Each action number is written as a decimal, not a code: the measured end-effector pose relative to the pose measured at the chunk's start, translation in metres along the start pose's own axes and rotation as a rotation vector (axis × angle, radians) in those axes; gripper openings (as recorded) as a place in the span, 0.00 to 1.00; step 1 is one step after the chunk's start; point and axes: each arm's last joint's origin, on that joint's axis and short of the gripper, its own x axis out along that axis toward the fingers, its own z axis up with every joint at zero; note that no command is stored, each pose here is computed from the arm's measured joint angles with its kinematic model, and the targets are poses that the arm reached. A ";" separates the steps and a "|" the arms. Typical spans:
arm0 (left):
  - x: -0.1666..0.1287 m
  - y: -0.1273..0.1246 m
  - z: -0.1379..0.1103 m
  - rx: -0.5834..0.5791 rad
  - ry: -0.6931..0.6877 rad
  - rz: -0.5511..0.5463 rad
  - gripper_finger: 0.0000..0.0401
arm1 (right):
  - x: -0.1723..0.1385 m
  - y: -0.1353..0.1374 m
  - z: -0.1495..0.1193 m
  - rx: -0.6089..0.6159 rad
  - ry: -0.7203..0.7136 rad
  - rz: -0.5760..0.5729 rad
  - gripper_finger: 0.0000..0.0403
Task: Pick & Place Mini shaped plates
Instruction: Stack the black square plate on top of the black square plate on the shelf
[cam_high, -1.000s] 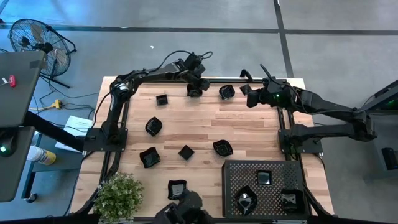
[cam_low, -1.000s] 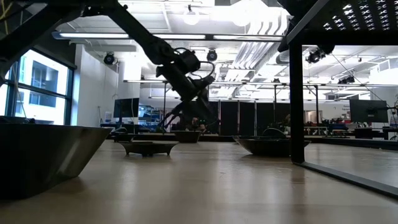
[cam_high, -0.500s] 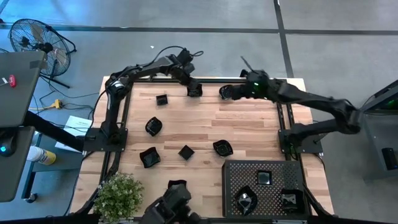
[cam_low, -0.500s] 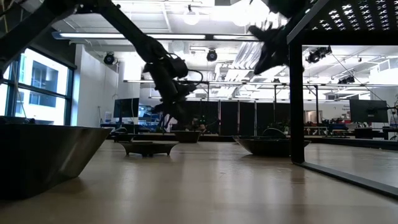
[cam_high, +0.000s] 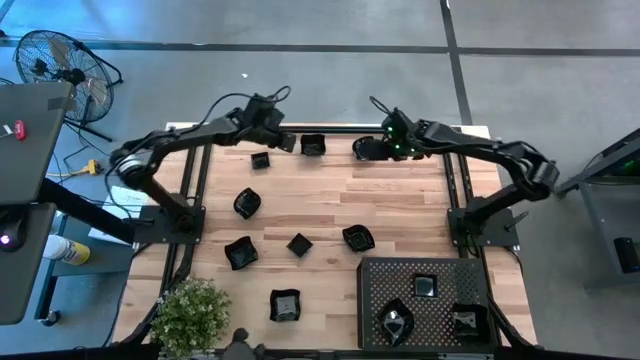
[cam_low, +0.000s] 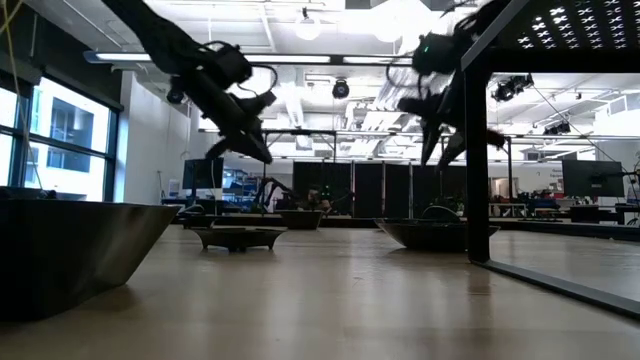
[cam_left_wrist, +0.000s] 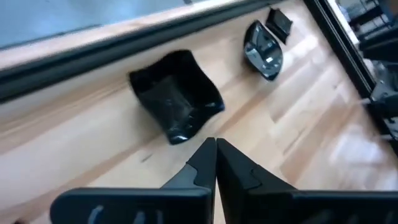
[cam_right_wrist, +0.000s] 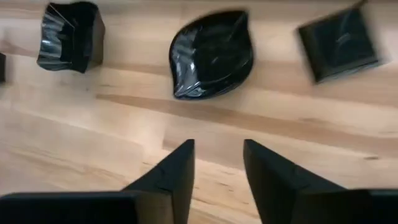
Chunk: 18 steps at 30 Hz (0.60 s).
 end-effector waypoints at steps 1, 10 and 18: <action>-0.005 0.000 -0.002 0.001 -0.012 0.009 0.01 | -0.008 0.000 -0.002 -0.033 -0.025 -0.015 0.35; -0.020 -0.002 -0.004 0.063 -0.069 0.034 0.01 | -0.015 -0.030 -0.074 -0.035 -0.250 0.108 0.05; -0.020 -0.002 -0.004 0.067 -0.073 0.025 0.01 | 0.029 -0.062 -0.083 0.227 -0.399 0.216 0.01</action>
